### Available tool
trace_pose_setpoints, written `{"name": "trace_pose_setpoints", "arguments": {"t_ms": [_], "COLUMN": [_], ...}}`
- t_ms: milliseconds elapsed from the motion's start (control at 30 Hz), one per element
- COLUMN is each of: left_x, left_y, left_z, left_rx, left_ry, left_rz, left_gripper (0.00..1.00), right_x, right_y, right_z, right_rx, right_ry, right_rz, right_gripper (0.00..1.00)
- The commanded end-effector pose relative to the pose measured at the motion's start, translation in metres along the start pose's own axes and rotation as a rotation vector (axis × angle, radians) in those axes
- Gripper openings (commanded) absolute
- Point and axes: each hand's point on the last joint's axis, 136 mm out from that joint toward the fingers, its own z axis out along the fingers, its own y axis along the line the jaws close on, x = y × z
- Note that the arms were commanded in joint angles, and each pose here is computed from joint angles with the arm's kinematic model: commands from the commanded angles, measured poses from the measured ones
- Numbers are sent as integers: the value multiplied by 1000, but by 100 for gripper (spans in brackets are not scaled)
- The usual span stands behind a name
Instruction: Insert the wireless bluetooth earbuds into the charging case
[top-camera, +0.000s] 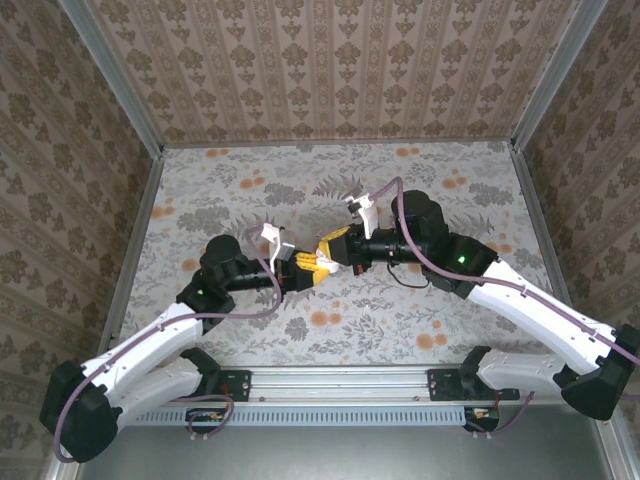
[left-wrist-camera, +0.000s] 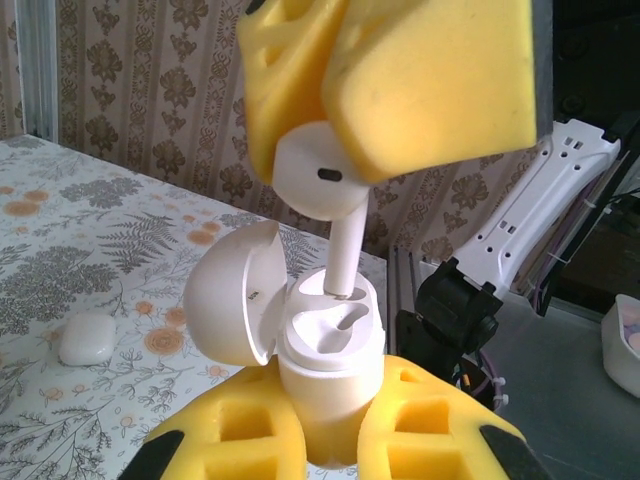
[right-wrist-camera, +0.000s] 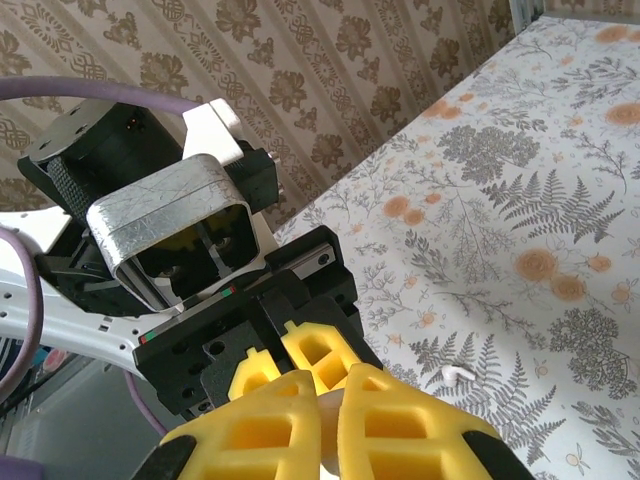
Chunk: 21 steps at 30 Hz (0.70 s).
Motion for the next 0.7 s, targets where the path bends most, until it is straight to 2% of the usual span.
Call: {"name": "trace_pose_setpoints", "arguments": {"t_ms": [0, 667], "left_x": [-23, -34], "left_y": [-15, -11], "left_z": [1, -1], "left_rx": [51, 13], "left_ry": [-46, -92], "left_rz": [42, 48], "left_gripper": [0, 0], "right_x": [-3, 4], "right_y": [8, 9], "right_z": [-2, -8], "right_rx": [-25, -22], "right_ry": [-3, 16], "right_rz": [-37, -13], "right_gripper": [9, 8]}}
